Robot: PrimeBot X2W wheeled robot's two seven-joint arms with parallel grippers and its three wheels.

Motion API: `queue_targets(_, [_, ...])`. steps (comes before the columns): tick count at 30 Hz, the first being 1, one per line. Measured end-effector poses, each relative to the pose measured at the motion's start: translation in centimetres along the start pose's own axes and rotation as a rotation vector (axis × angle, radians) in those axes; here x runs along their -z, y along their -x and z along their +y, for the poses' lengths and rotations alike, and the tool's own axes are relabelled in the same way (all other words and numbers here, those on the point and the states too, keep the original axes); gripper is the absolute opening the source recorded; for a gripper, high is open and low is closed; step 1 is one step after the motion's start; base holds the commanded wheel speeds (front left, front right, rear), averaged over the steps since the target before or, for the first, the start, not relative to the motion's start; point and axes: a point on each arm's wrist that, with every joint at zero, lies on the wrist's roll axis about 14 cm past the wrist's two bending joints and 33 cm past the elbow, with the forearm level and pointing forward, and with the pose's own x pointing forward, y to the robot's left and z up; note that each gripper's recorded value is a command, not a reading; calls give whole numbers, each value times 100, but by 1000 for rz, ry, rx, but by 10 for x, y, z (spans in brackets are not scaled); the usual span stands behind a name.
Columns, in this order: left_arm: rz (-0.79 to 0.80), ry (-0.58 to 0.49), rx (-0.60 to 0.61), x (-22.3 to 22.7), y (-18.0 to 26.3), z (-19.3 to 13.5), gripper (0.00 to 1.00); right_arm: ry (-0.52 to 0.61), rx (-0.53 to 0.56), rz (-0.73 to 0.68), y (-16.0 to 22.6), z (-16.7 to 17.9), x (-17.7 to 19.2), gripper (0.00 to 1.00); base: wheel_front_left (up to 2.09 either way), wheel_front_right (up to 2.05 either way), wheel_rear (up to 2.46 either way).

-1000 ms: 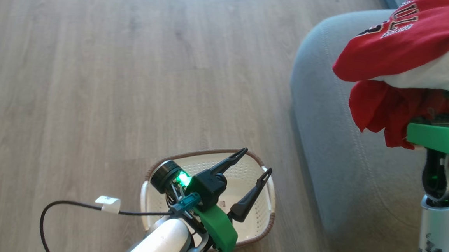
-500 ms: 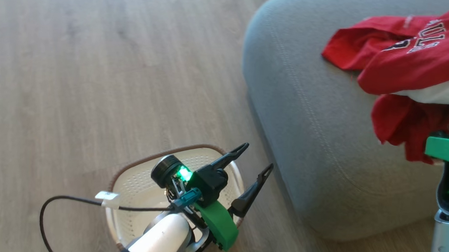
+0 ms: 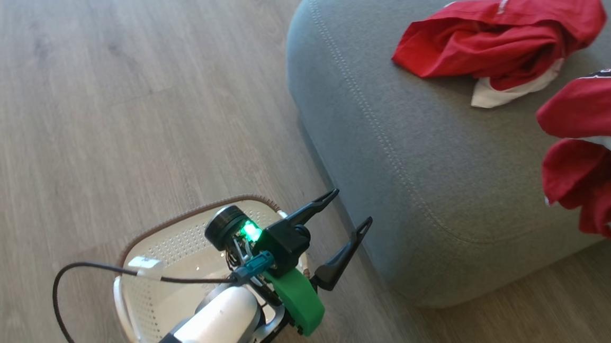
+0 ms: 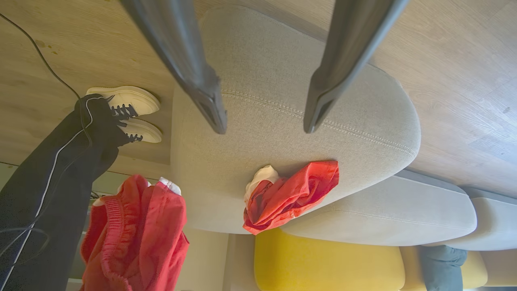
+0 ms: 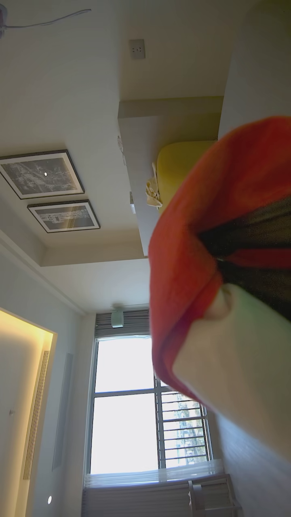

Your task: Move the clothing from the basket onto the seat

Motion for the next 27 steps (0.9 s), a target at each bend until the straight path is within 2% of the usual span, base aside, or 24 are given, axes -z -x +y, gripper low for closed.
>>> queue_targets(8, [1,10,29,2,-5,-7,100,23,24,5,6,-11,-2,0,0,0,0])
queue_targets(22, [34,20,49,18,0,-6,100,36,111,114,11,-34,39,0,0,0,0])
queue_targets(27, [52,21,69,32,-4,1,100,72,138,147,-7,-36,62,0,0,0,0])
